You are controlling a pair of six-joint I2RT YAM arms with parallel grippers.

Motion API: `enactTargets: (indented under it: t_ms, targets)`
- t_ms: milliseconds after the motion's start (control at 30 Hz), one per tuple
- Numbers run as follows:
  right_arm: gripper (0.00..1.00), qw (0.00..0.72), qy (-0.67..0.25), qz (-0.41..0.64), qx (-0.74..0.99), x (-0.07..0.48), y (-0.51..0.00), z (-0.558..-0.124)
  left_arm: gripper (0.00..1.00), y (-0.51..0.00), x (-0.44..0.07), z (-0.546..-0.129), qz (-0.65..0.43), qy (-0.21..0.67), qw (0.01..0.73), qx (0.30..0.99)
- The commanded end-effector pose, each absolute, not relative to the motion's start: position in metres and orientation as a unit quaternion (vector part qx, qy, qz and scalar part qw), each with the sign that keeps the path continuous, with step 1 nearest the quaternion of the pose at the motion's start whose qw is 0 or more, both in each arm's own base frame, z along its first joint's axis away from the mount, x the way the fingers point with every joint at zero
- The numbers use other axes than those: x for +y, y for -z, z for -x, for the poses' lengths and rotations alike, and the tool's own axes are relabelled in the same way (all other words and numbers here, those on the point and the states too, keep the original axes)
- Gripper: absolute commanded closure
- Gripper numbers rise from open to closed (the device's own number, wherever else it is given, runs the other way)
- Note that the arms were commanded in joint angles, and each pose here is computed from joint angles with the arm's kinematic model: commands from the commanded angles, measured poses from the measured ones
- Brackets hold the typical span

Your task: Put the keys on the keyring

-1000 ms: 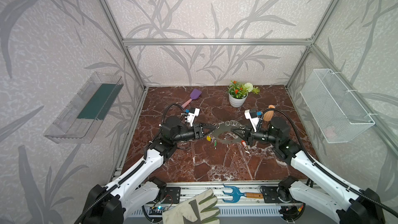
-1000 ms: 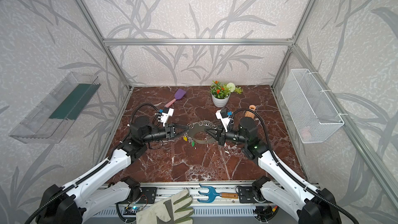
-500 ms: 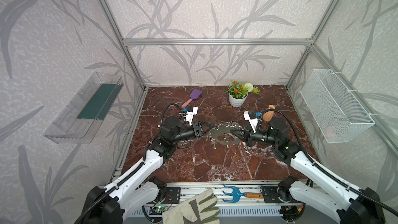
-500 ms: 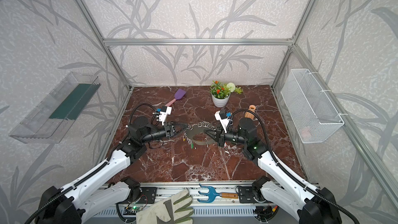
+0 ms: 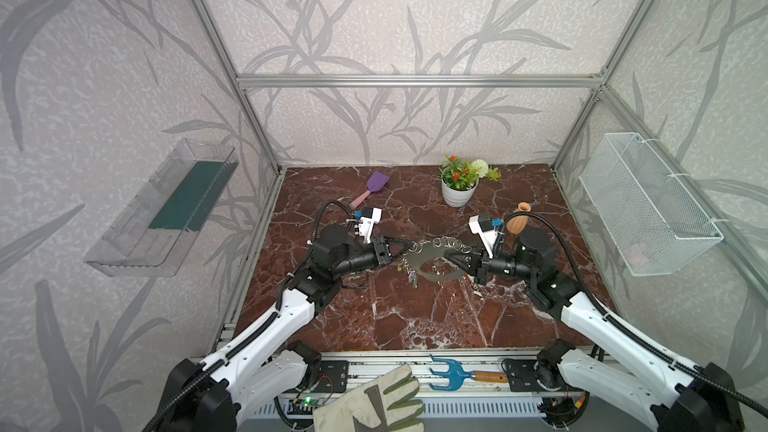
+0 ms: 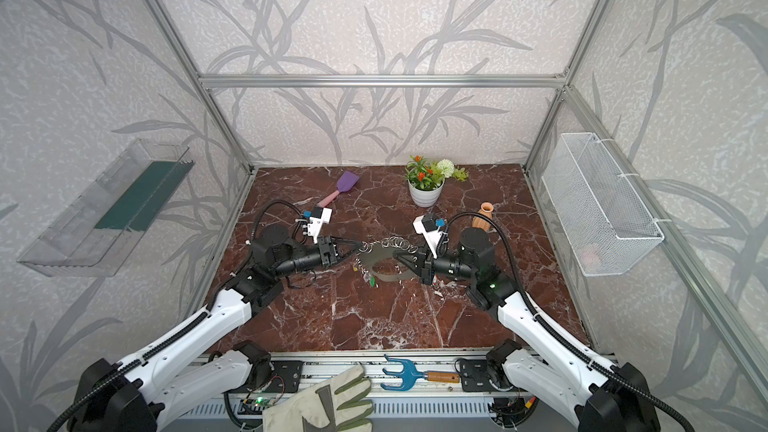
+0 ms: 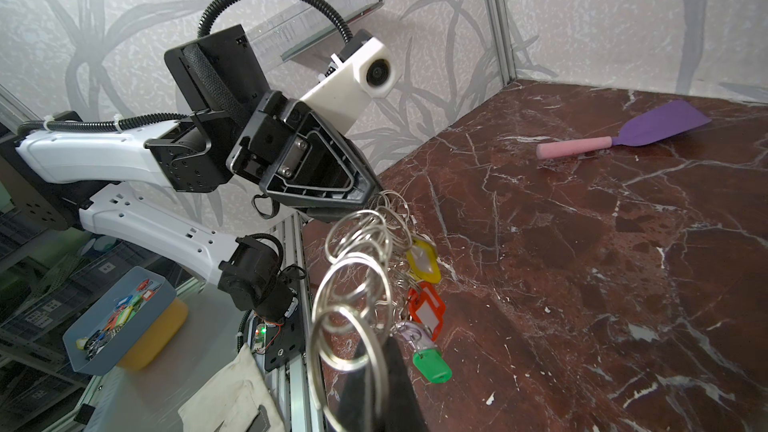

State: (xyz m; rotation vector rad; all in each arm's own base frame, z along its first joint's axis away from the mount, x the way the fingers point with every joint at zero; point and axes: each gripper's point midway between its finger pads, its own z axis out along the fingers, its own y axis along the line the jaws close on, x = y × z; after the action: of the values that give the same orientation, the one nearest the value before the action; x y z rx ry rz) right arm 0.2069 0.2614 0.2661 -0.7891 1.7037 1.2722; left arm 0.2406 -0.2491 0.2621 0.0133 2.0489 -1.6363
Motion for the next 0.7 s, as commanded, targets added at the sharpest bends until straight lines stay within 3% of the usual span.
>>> enactTargets:
  t_ms: [0, 300, 500, 667]
  targets:
    - [1.00, 0.442, -0.518, 0.338, 0.649, 0.264, -0.285, -0.199, 0.86, -0.264, -0.250, -0.243, -0.005, 0.597, 0.263, 0.758]
    - [1.00, 0.445, -0.512, 0.339, 0.651, 0.265, -0.283, -0.197, 1.00, -0.262, -0.254, -0.242, -0.016, 0.582, 0.263, 0.770]
    - [1.00, 0.448, -0.502, 0.334, 0.660, 0.263, -0.278, -0.200, 1.00, -0.265, -0.259, -0.238, -0.037, 0.563, 0.271, 0.780]
    - [0.80, 0.455, -0.480, 0.308, 0.684, 0.258, -0.273, -0.211, 1.00, -0.262, -0.259, -0.240, -0.063, 0.506, 0.303, 0.805]
